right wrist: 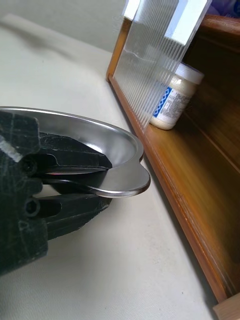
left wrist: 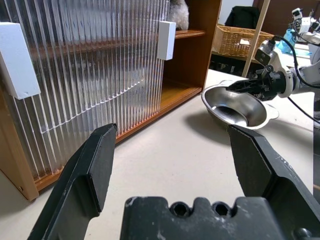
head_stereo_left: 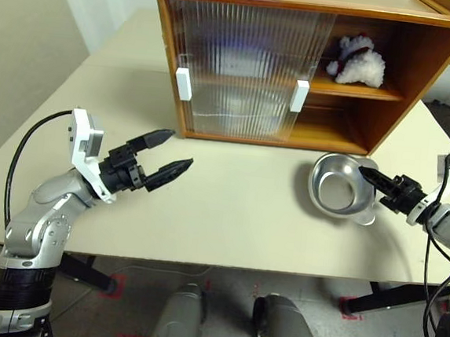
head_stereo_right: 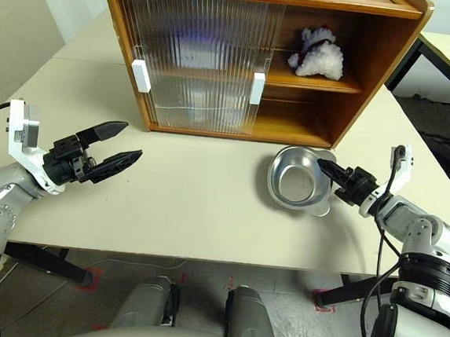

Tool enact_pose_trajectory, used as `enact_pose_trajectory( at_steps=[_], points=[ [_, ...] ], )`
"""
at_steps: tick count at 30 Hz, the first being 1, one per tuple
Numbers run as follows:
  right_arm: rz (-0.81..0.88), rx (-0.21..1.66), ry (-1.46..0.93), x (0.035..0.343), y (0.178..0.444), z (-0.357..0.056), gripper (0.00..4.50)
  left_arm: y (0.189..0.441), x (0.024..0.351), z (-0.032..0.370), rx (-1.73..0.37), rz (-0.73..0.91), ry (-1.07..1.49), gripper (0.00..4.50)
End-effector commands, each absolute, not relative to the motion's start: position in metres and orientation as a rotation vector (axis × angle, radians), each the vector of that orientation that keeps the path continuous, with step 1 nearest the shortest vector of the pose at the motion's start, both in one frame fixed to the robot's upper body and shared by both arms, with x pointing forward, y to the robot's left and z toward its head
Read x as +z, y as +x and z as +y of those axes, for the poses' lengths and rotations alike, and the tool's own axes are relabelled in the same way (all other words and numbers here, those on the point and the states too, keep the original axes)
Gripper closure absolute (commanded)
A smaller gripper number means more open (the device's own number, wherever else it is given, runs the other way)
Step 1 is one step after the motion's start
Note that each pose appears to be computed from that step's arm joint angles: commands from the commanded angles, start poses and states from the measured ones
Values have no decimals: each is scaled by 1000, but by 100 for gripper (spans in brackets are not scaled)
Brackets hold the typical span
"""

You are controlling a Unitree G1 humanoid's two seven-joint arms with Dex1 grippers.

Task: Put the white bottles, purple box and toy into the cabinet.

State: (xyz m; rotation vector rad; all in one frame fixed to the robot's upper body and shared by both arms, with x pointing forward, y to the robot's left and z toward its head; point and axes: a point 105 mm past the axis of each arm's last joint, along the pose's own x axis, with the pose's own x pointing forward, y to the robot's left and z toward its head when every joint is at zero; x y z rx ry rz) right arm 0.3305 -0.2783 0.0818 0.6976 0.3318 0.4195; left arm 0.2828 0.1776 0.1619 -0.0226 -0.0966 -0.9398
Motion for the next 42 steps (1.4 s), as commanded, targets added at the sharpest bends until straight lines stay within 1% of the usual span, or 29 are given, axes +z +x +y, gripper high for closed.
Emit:
enact_pose_trajectory(
  at_steps=[1, 4, 7, 11, 16, 22, 26, 32, 40, 42],
  points=[
    [252, 418, 797, 99, 334, -279, 412, 284, 163, 178, -946, -99, -10, 0],
    [193, 403, 896, 109, 340, -278, 412, 284, 164, 178, -946, -99, -9, 0],
    [157, 355, 944, 112, 350, -276, 412, 285, 165, 178, -947, -101, -7, 0],
    [129, 249, 937, 107, 368, -274, 412, 287, 166, 178, -946, -101, -5, 0],
    [113, 178, 915, 97, 389, -263, 412, 286, 165, 177, -948, -103, -6, 0],
    [49, 48, 898, 90, 413, -267, 412, 285, 165, 175, -949, -105, -6, 0],
    [4, -30, 926, 92, 426, -268, 412, 285, 166, 173, -951, -116, 0, 0],
    [-44, -103, 973, 96, 436, -267, 412, 284, 165, 172, -954, -115, 3, 0],
    [-50, -114, 980, 96, 438, -267, 412, 283, 165, 172, -954, -115, 3, 0],
    [-25, -175, 1038, 93, 444, -257, 412, 283, 167, 171, -953, -119, 12, 0]
  ],
)
